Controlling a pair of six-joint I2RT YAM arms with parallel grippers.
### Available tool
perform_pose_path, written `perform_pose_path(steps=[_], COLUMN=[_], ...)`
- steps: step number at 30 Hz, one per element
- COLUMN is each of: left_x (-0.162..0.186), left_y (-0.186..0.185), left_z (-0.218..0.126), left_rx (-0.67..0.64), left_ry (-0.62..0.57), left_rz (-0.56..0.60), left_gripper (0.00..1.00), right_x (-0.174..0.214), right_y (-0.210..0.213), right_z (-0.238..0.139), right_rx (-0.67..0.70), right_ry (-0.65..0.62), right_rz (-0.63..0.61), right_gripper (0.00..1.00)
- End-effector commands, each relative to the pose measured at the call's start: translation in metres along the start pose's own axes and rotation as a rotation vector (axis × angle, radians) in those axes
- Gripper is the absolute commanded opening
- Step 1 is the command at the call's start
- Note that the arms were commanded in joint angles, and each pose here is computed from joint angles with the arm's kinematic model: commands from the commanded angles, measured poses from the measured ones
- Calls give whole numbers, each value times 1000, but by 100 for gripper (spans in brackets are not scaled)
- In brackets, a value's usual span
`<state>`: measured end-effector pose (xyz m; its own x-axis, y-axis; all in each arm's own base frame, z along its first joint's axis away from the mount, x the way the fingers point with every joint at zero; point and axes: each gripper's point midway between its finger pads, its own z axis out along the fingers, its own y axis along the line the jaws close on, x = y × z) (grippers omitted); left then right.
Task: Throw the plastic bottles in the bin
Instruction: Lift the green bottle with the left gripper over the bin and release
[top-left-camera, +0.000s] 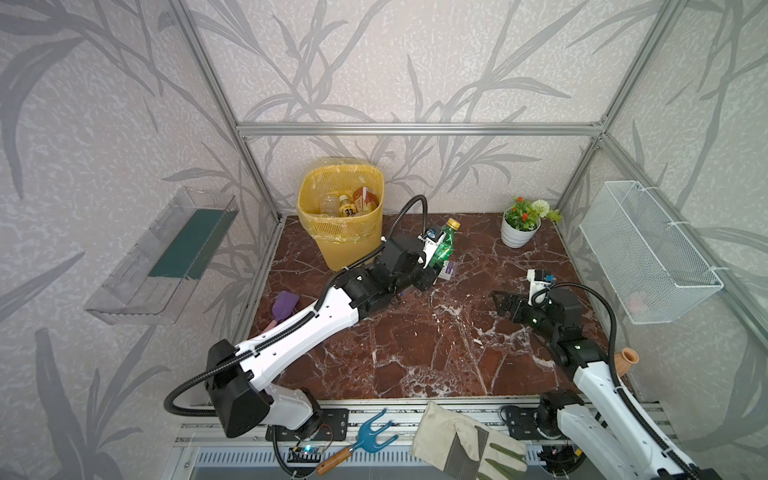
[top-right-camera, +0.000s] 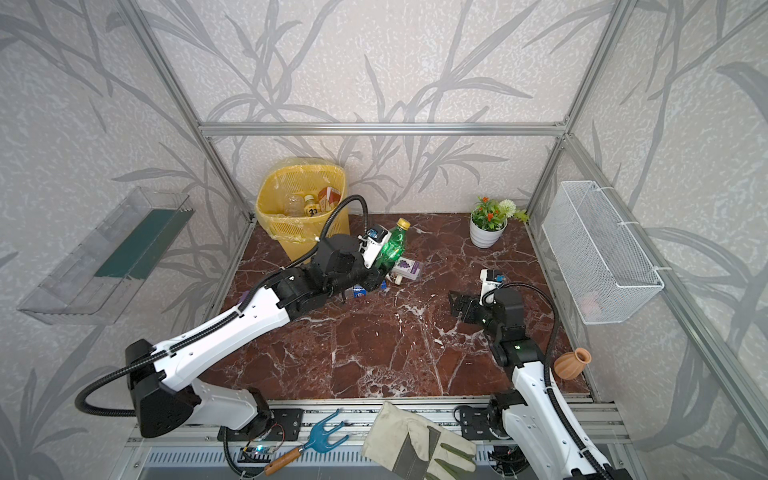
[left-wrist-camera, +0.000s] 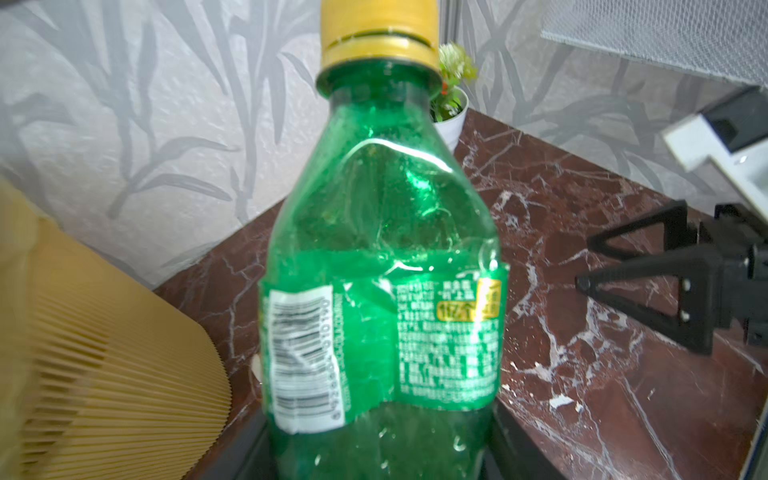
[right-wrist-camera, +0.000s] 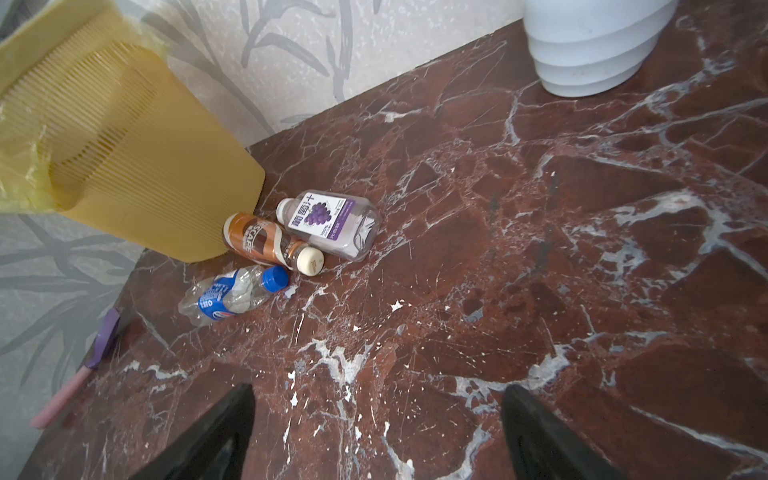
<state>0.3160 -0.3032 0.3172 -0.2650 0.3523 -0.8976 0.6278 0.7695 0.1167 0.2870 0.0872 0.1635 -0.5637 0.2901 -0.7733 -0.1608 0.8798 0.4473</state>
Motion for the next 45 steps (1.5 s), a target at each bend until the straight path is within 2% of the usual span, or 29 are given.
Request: perform_pose_path(steps=[1,5,10,14,19,26,29,30,33,34,36,37,41,45], left_x=[-16,-32,-49,-57,-55,-46,-24,-14,7,7,-4,-15,-42,-53], left_y=[23,46,81,126,187,275,322,331,345,345,336,331,310,281], left_z=[-21,-44,-70,-91,-96,-62,-36,-28,-26,-31,-45,-52,-90,-123], left_rx=[-118,-222,-350,-456,-559,-619,-649,-658,-743,-762,-779,-781,-765,-767], left_ry=[-65,-143,-204,-272,-283,-197,-46,28,177,182,137,94,-103,-183], left_rz=[-46,-65,-78,-168,-245,-311,-377,-391,-434,-444,-403,-369,-355,-326], left_gripper=[61,62,63,63,64,68,72,76,86,87,98,99,99,99], right_x=[-12,-7,-6,-7,-7,-9,-10,-10,-10,-10,-11,-11,-10,-11], right_y=[14,29,42,45,43,40,40,40,38,37,34,33,33,35], right_z=[3,16,26,29,26,18,15,13,8,6,3,2,3,8], right_rx=[0,-17,-47,-50,-37,-17,-15,-12,0,5,19,24,30,20], right_ry=[-10,34,45,49,44,32,30,29,20,16,11,10,21,26], right_rz=[-92,-156,-174,-178,-186,-201,-207,-208,-210,-211,-218,-221,-234,-222], right_gripper=[93,93,92,92,92,92,92,92,93,93,94,94,95,95])
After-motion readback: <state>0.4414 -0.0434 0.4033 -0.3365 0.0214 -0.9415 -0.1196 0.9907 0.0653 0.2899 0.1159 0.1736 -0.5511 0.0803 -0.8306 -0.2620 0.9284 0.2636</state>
